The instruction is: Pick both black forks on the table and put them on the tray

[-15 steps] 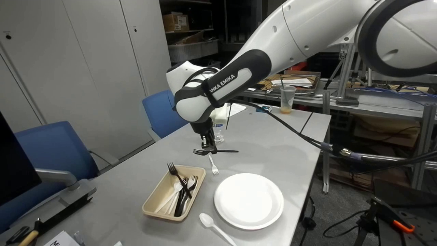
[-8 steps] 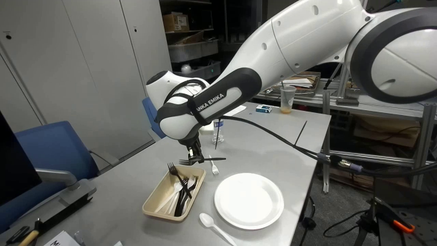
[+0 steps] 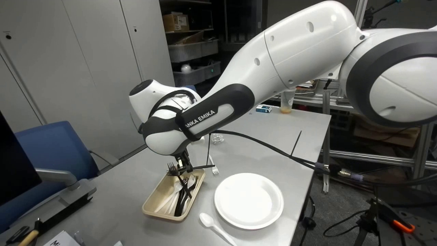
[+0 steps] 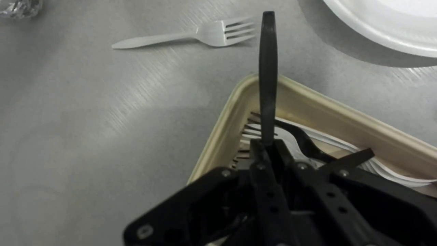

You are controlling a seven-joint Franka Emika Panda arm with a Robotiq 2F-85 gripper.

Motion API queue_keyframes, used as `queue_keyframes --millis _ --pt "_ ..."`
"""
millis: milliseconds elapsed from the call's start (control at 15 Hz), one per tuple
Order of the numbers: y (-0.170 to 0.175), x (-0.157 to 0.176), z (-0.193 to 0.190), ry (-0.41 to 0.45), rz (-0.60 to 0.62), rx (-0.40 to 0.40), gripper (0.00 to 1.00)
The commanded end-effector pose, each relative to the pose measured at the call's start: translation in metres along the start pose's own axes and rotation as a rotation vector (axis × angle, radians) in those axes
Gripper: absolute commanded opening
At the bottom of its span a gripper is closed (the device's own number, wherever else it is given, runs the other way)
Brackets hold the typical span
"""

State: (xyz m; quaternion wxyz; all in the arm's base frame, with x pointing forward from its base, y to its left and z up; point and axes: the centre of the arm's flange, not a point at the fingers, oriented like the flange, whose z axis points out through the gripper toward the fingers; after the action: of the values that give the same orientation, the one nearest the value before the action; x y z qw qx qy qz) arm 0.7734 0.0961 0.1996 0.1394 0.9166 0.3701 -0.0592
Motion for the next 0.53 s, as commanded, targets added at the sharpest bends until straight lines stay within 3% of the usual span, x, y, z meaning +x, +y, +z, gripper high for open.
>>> queue_keyframes --millis 0,267,467 --pt "0.006 0.013 -0.008 0.075 -0.081 -0.020 0.02" --pt "-0.003 0.010 -0.007 0.154 -0.160 -0.064 0.02" --pt "-0.006 0.012 0.005 0.165 -0.185 -0.037 0.02"
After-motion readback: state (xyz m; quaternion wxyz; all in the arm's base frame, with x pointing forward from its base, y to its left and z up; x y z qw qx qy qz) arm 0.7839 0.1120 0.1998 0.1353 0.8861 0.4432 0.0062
